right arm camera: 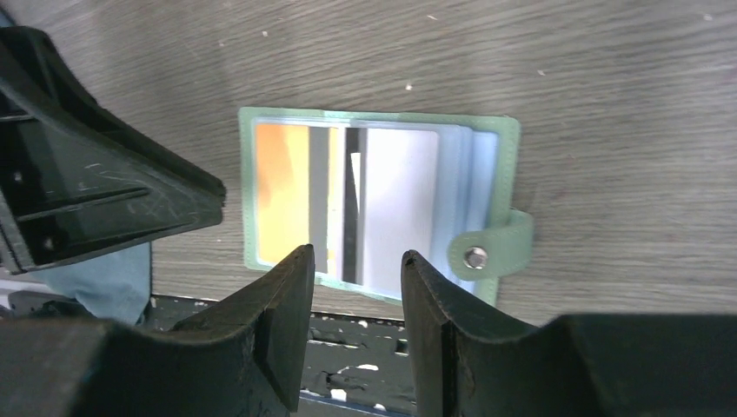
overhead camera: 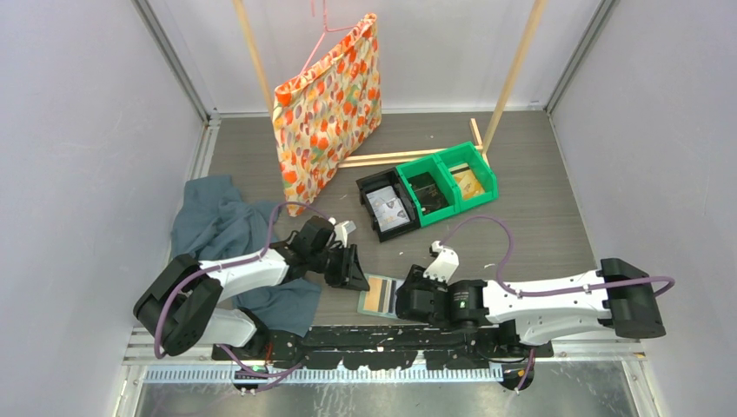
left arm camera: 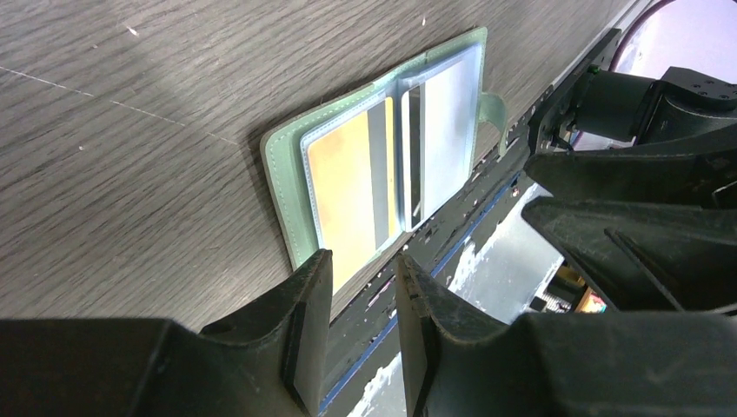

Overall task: Take the credit cards out of the card holder
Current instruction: Remove the credit card from the card holder.

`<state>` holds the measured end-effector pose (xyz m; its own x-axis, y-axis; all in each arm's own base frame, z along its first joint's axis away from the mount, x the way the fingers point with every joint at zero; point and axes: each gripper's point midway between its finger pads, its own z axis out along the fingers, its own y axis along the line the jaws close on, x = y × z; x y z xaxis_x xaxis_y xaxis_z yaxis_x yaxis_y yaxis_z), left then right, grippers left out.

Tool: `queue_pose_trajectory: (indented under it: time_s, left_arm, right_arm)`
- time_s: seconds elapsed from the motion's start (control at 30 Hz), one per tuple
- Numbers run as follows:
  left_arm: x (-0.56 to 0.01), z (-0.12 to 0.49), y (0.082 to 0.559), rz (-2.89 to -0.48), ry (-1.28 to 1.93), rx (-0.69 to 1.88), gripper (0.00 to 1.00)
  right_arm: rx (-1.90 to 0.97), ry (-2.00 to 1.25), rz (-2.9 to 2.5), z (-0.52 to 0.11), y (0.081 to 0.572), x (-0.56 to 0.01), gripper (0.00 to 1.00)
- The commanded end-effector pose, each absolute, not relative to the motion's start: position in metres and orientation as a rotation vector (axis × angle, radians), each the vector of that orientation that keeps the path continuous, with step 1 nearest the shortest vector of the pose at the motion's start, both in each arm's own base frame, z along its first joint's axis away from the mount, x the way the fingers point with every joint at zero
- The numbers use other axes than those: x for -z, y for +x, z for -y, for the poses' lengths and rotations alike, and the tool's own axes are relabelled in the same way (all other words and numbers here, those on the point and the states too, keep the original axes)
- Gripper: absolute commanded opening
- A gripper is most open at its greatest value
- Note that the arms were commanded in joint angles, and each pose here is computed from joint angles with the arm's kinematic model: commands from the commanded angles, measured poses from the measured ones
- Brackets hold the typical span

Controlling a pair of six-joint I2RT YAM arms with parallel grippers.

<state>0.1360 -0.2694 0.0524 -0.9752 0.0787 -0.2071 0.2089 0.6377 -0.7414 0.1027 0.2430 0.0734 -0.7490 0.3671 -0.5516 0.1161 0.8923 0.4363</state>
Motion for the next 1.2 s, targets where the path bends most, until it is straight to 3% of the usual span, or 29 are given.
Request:
queue_pose_trajectory:
  time_s: [0.0, 0.47, 1.17]
  left_arm:
    - [-0.067, 0.281, 0.143, -2.649, 0.251, 1.279, 0.35]
    - [-0.063, 0.299, 0.136, -2.663, 0.272, 1.295, 0.35]
    - [-0.048, 0.349, 0.128, -2.672, 0.304, 1.381, 0.39]
  right_arm:
    - [-0.611, 0.318, -2.292, -0.275, 0.116, -0.099, 0.47]
    - [-0.739, 0.357, -2.391, -0.285, 0.133, -0.068, 0.48]
    - [-0.722, 0.599, -2.352, -0.234, 0.131, -0.044, 0.45]
